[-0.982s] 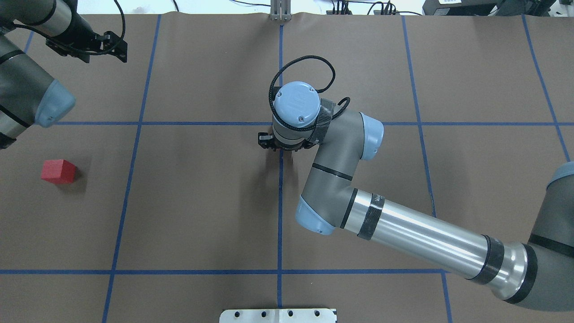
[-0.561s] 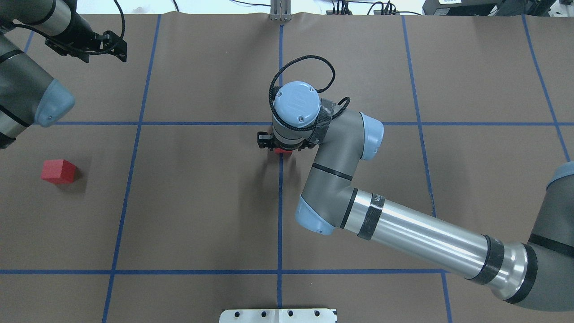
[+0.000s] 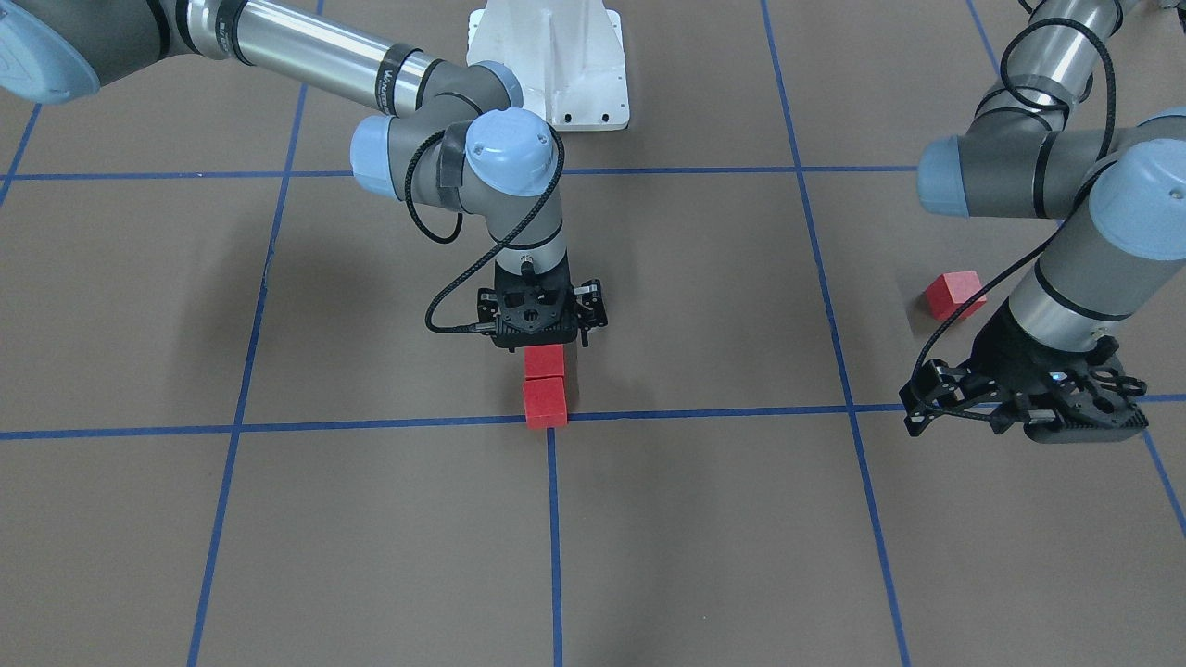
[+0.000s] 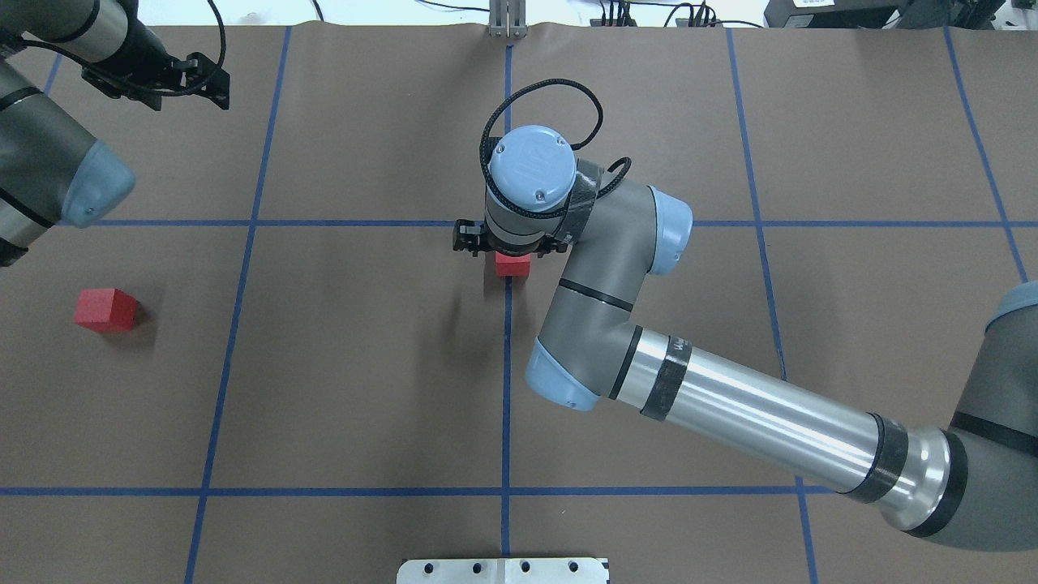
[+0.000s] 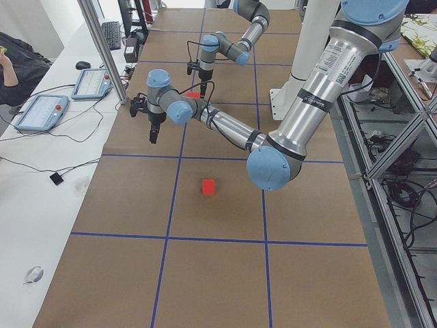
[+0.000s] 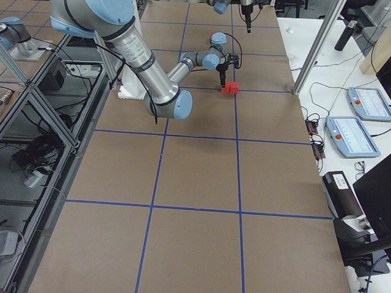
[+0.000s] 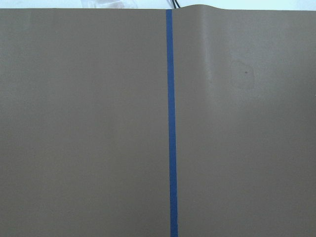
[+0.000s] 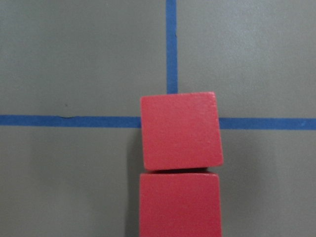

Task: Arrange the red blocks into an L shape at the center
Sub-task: 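Lift the right gripper away from the two placed cubes, then grasp the red cube near the left arm with the left gripper, then carry the held cube with the left gripper toward the cube pair, then lower the cube beside the farther cube of the pair and adjust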

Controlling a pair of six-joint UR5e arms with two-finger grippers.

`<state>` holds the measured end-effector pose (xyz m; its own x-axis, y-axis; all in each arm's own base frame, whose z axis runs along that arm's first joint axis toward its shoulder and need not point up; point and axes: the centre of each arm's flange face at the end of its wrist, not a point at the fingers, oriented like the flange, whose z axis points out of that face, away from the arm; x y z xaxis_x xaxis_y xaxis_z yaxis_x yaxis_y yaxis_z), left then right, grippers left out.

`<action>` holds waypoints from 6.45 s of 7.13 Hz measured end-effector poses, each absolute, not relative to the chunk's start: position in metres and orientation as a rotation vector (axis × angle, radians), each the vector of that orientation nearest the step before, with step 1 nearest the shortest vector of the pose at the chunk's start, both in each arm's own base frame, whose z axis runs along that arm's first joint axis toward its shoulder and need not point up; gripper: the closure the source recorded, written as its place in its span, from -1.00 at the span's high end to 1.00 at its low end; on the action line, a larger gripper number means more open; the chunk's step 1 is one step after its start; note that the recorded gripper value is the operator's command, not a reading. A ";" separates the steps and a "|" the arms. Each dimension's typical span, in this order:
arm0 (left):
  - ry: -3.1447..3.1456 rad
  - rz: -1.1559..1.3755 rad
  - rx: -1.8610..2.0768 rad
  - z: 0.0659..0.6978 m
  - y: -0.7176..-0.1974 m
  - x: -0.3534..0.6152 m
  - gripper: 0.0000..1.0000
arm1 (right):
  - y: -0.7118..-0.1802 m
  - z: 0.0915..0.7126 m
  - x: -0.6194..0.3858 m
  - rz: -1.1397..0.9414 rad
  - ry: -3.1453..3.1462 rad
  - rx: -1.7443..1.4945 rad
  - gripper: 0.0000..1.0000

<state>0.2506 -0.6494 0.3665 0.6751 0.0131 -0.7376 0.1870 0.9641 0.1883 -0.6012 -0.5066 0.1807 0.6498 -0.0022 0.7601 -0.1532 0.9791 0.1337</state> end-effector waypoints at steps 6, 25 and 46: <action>0.808 -0.120 0.135 0.475 -0.532 0.189 1.00 | -0.579 0.178 -0.479 0.154 -0.906 0.096 0.98; 0.736 -0.128 0.192 0.532 -0.449 0.252 -1.00 | -0.588 0.225 -0.431 0.095 -0.867 0.152 0.98; 0.467 -1.544 -0.309 0.189 -0.627 0.585 -1.00 | -0.599 0.384 -0.287 -0.038 -0.861 0.263 0.98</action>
<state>0.5845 -0.6270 0.1889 -0.0339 -0.9950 -0.0943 0.8802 0.0150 -0.4743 -0.2866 -0.5990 0.3838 0.6532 -0.1388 0.7444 -0.0728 0.9670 0.2441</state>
